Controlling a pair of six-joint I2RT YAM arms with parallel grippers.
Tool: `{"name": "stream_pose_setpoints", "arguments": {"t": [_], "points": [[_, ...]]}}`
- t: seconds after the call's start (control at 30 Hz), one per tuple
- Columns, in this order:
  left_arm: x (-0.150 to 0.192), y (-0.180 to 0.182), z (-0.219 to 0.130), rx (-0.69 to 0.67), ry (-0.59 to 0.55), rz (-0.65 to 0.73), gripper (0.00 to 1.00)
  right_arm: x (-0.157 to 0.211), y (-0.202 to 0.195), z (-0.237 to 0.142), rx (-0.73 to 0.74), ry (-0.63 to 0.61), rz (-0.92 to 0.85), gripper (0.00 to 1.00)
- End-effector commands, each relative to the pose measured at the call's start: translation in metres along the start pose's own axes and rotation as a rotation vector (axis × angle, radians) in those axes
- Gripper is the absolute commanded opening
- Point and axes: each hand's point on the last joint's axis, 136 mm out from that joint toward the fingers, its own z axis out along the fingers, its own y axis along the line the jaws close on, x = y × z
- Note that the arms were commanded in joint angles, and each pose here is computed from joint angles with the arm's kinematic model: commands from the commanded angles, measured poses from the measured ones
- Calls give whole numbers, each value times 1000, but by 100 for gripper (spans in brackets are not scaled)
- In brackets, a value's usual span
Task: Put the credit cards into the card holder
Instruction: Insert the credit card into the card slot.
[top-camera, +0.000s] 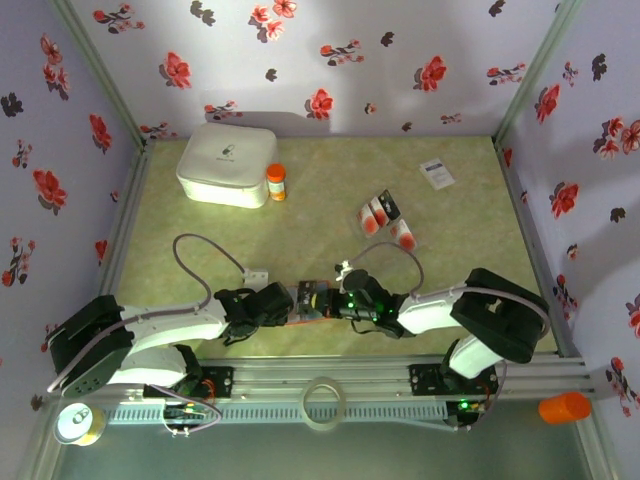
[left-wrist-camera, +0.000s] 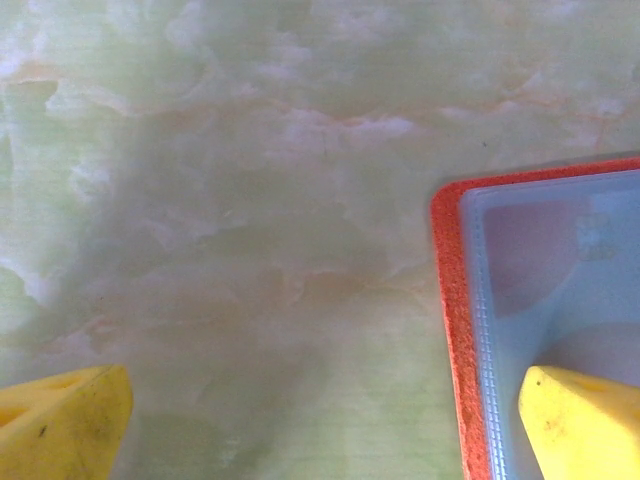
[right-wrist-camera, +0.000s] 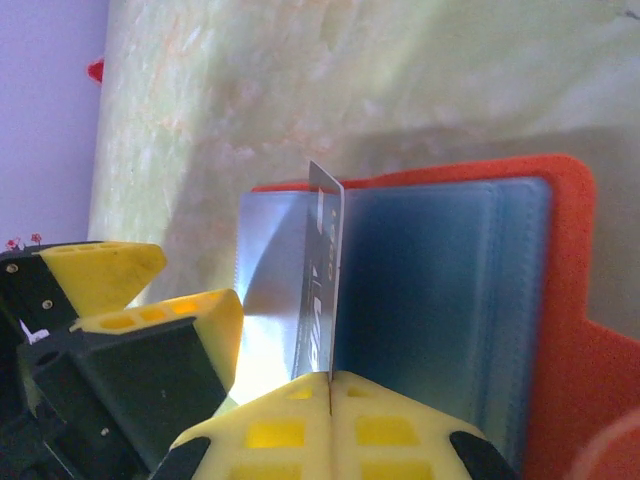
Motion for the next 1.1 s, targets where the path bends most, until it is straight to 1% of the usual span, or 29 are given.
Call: {"name": "stream_pose_setpoints", "arguments": {"t": [0.0,0.73,1.07], "points": [[7,14,1,-48,5,19,100,3,-6,-6,21,-13,6,0],[7,14,1,-50,2,19,100,14,-4,6,11,63,6,0],[7,15,1,-50,2,19,100,21,-8,5,53,117,-3,0]]}}
